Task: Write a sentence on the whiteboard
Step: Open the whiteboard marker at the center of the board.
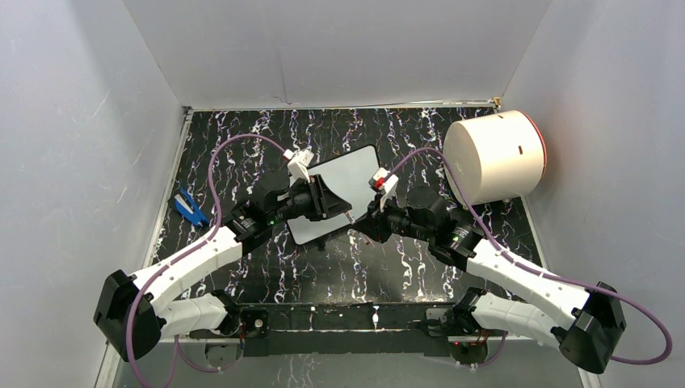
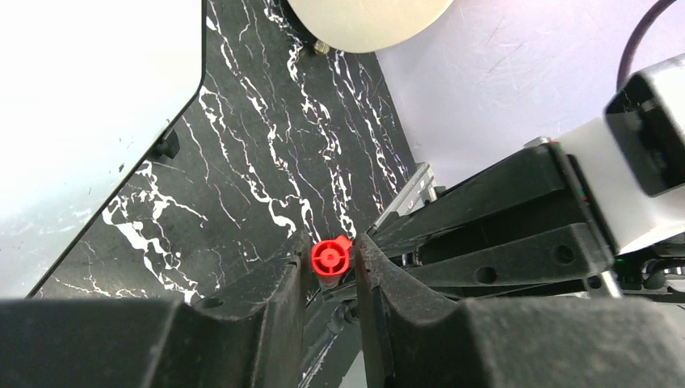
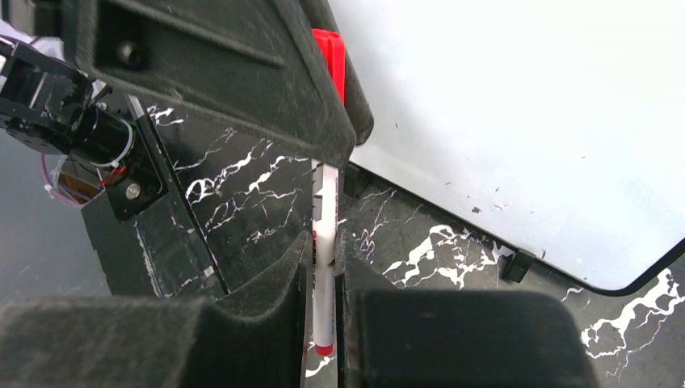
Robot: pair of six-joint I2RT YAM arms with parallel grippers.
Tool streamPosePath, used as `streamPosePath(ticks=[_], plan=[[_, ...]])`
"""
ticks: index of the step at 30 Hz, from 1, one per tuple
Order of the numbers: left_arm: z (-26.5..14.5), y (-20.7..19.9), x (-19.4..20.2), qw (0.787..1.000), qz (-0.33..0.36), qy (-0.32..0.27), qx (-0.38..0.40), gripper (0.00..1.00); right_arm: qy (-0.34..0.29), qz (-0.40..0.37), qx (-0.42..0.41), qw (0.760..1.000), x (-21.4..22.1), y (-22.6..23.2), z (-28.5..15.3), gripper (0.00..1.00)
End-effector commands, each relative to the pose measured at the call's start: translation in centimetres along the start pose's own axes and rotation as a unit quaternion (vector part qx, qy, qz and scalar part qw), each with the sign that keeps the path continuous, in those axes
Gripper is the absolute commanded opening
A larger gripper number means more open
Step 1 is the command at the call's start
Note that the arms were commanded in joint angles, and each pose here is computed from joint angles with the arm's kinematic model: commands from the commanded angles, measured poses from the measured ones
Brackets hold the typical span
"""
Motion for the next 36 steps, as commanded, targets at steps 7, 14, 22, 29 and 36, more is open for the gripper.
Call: streamPosePath(ticks=[7, 14, 22, 29, 36], plan=[[-1.0, -0.3, -0.5, 1.0, 0.013, -0.025, 0.005, 0.0, -0.072, -0.004, 0.019, 0.997, -3.3, -0.5, 0.1, 0.0], [-1.7, 0.5, -1.6, 0.996, -0.03, -0.081, -0.007, 0.0, -0.121, 0.034, 0.024, 0.992, -4.0, -0.4, -0.3, 0.11], [-2.7, 0.5, -2.4, 0.987, -0.093, -0.131, 0.014, 0.0, -0.196, 0.075, 0.016, 0.978, -5.1, 0.0, -1.1, 0.35], [-3.2, 0.2, -2.6, 0.974, -0.157, -0.156, 0.051, 0.0, -0.223, 0.108, 0.006, 0.969, -5.2, -0.1, -1.2, 0.47], [-3.5, -0.5, -2.6, 0.965, -0.195, -0.155, 0.086, 0.0, -0.244, 0.13, 0.009, 0.961, -5.5, -1.2, -1.9, 0.53]])
Point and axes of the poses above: each gripper's point midway between its finger pads, its own z axis out along the fingers, its own y axis along the line the jaws close on, x = y × z, the point moved 1 cm from there along -z, back along the fingers, and after that the axes turned 9 degrees about -z, right-handed, at the moved point
